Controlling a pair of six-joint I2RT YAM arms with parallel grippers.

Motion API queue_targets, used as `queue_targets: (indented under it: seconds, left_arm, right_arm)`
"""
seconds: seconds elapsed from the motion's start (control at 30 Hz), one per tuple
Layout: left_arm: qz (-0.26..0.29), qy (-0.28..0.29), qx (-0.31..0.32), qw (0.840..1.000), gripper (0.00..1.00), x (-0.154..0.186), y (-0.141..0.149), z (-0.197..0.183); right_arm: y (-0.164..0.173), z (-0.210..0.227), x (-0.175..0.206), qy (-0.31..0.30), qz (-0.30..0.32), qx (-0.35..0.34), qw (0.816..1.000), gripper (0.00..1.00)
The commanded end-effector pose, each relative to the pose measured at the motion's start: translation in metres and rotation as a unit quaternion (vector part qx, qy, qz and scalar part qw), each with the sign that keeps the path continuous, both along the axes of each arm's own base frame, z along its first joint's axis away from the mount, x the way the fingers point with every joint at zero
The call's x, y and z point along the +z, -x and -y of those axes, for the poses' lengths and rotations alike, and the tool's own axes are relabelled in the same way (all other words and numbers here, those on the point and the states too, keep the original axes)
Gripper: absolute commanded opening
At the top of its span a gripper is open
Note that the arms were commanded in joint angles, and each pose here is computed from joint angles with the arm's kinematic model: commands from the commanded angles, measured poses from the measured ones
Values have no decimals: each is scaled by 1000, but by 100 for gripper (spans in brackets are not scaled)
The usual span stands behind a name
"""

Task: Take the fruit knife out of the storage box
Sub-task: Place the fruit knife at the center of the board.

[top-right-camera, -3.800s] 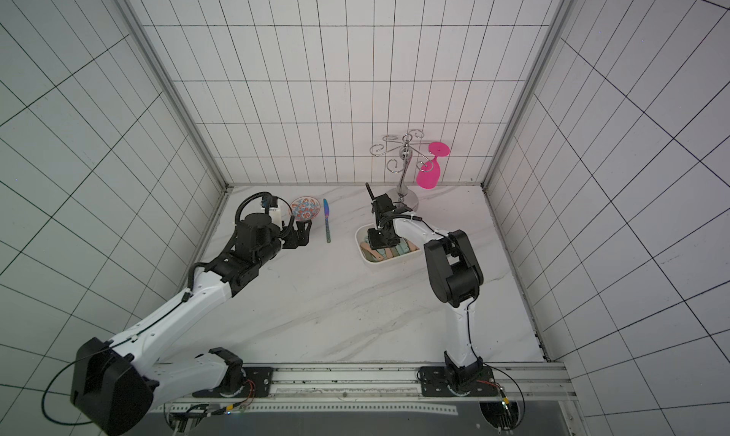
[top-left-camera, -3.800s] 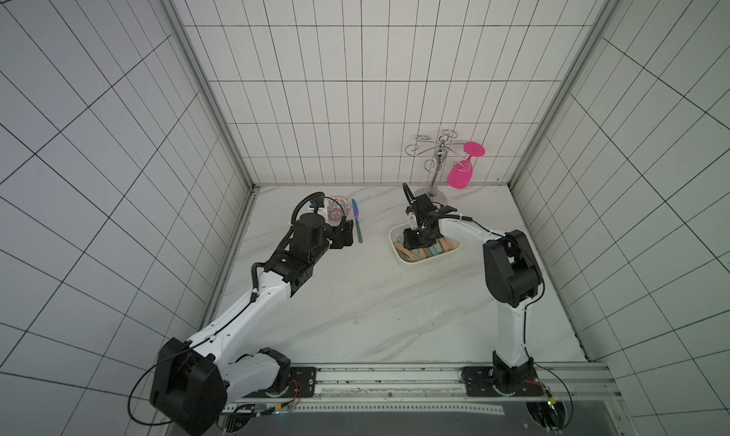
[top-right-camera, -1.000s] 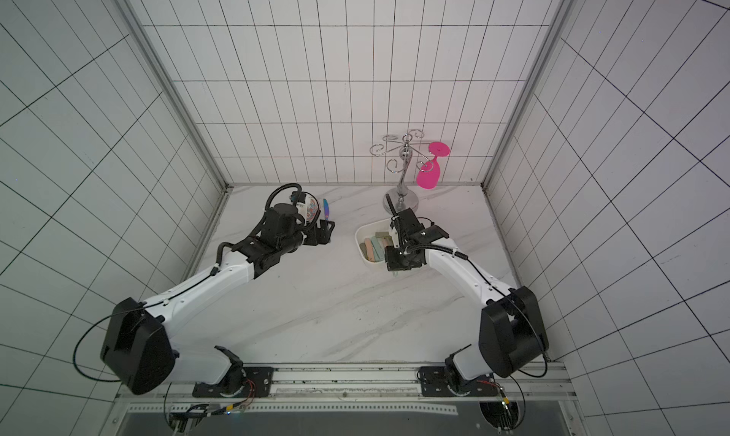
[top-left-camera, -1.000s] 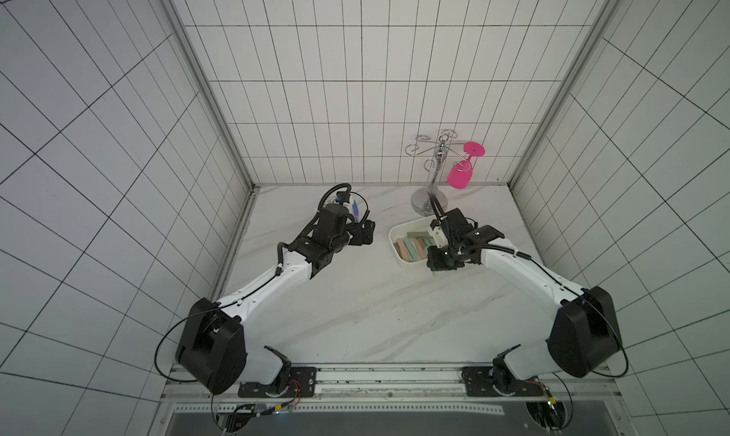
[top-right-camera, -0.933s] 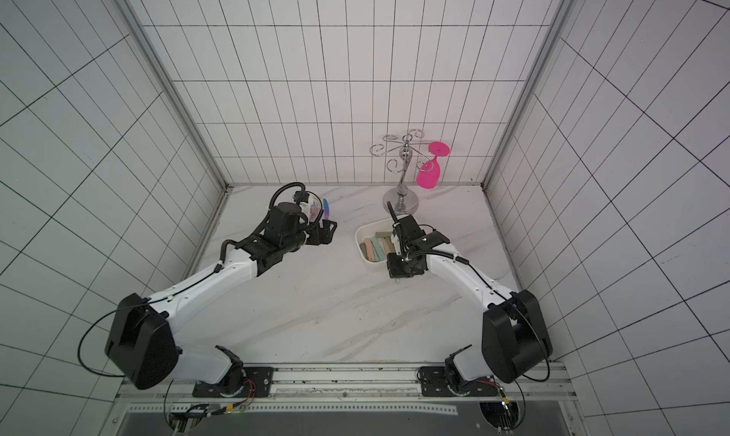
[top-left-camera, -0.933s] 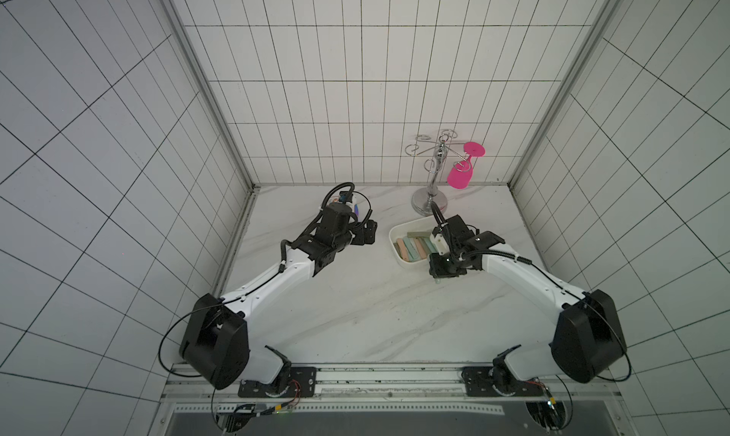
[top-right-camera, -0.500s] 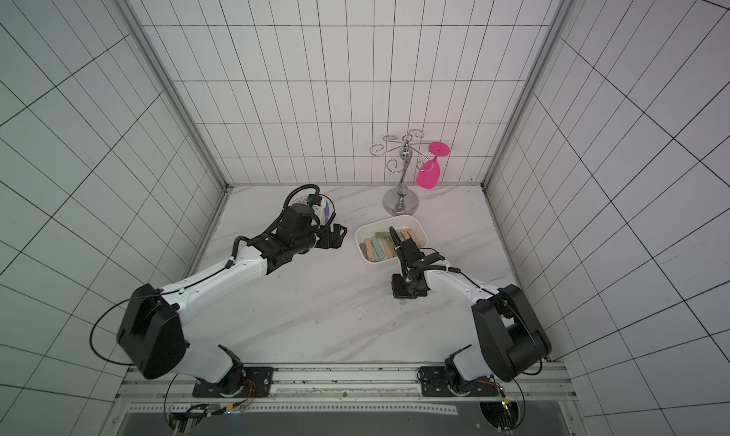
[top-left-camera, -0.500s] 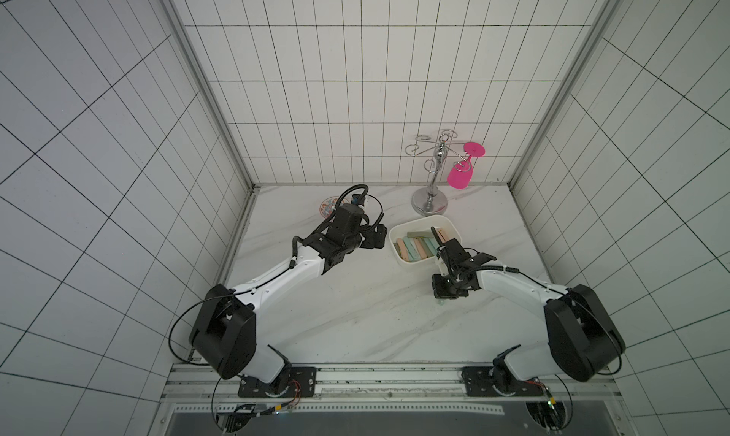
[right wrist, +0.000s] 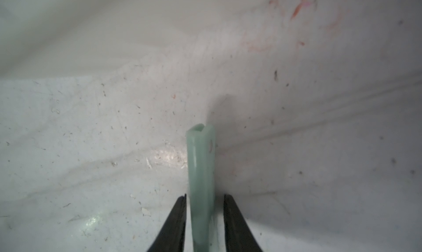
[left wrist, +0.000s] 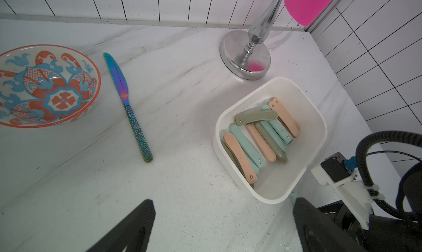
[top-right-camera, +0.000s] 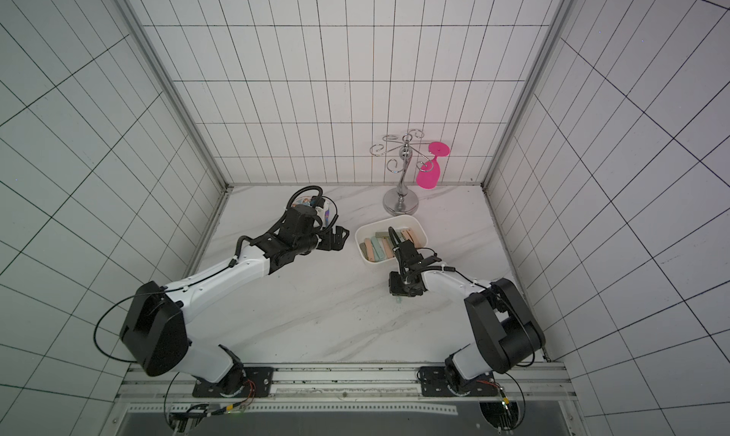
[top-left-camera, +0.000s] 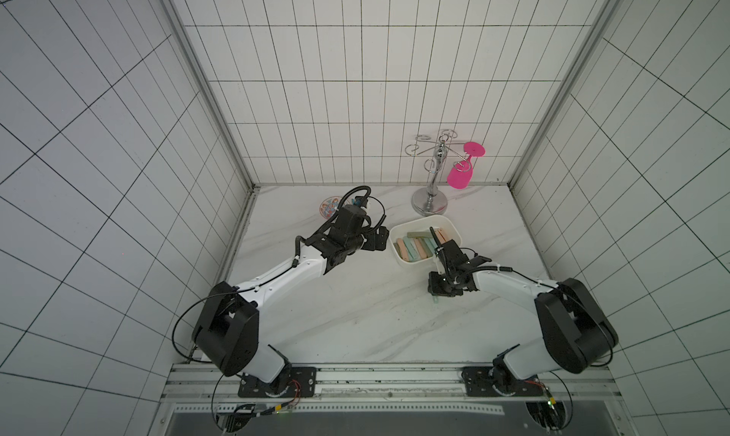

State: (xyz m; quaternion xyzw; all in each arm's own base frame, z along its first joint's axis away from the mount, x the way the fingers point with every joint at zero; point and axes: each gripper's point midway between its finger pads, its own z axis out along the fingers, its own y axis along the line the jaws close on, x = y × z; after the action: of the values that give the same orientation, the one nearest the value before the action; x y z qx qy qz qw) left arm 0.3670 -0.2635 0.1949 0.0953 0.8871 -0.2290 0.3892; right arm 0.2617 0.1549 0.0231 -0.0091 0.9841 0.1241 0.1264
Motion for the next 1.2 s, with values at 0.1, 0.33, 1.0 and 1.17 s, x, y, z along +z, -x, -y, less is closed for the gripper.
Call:
queue_targets:
  seconds: [0.1,0.33,1.0,1.17]
  left_arm:
    - [6,7,-8,1000,98,7,-4,9]
    - [8,-1,-13,1000,98,7,-5,12]
    - [-48,-87,-67,993,89,-27,0,69]
    - [-75,-109,-67,989,77,-43,-9,88]
  right_arm:
    - [15,16,-9,36,-19,-12,999,38]
    - [10,14,9,34,-3,-4,999,45]
    - [-11,20,114,41,88,9,995,98]
    - [-12,23,117,43,91,6,995,99]
